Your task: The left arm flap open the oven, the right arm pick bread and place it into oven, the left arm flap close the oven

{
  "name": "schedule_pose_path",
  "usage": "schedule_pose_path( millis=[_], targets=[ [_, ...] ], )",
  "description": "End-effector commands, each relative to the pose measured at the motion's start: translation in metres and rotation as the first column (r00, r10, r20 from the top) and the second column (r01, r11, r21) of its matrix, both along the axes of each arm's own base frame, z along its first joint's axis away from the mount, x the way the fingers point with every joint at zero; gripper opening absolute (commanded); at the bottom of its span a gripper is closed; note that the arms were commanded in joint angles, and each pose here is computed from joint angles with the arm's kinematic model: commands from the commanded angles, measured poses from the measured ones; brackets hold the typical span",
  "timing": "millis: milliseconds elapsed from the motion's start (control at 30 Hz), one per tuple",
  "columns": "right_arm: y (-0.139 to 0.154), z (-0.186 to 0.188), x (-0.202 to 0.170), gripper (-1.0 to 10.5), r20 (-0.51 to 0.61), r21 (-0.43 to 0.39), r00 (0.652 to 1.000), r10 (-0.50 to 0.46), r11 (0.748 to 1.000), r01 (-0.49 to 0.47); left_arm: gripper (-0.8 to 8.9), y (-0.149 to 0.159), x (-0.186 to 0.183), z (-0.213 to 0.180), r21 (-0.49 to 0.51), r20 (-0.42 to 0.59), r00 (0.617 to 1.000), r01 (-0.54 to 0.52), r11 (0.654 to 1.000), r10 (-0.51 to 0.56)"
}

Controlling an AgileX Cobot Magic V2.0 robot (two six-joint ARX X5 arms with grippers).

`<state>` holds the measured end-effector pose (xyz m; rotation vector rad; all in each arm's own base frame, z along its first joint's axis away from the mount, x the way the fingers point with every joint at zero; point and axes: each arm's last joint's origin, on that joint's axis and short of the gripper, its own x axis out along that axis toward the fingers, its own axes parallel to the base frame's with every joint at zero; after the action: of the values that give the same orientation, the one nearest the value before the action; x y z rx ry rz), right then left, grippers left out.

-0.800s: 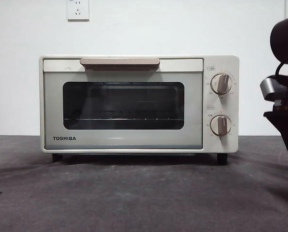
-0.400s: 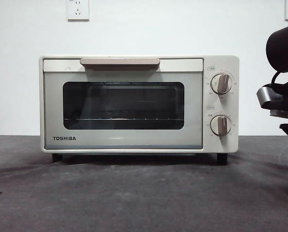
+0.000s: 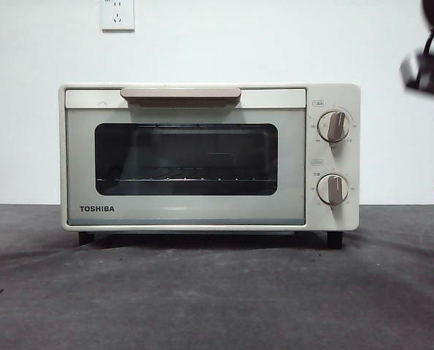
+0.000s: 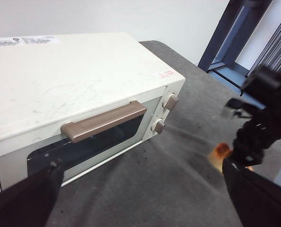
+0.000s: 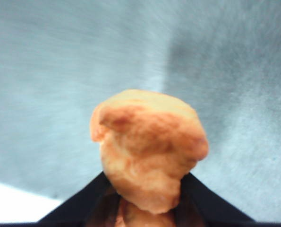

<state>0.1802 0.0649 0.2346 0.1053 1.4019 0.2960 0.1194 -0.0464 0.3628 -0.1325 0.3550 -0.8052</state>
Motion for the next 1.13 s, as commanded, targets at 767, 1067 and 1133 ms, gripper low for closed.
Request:
schedule_pose_path(
  millis=[767,1067,1133],
  targets=[
    [-0.03,0.108,-0.115,1.3,0.722,0.4,0.683,-0.11,0.872,-0.282,0.08,-0.029,0.066,0.023,0.081,-0.082,0.996,0.041,0.996,-0.034],
    [-0.034,0.115,-0.124,1.3,0.763,0.423,0.626,-0.161,0.856,-0.296,0.08,-0.077,0.114,0.014,0.362,-0.04,0.996,0.094,0.927,-0.086],
    [-0.034,0.115,-0.124,1.3,0.765,0.42,0.622,-0.167,0.862,-0.286,0.08,-0.086,0.122,0.007,0.395,-0.041,0.993,0.119,0.911,-0.112]
  ],
)
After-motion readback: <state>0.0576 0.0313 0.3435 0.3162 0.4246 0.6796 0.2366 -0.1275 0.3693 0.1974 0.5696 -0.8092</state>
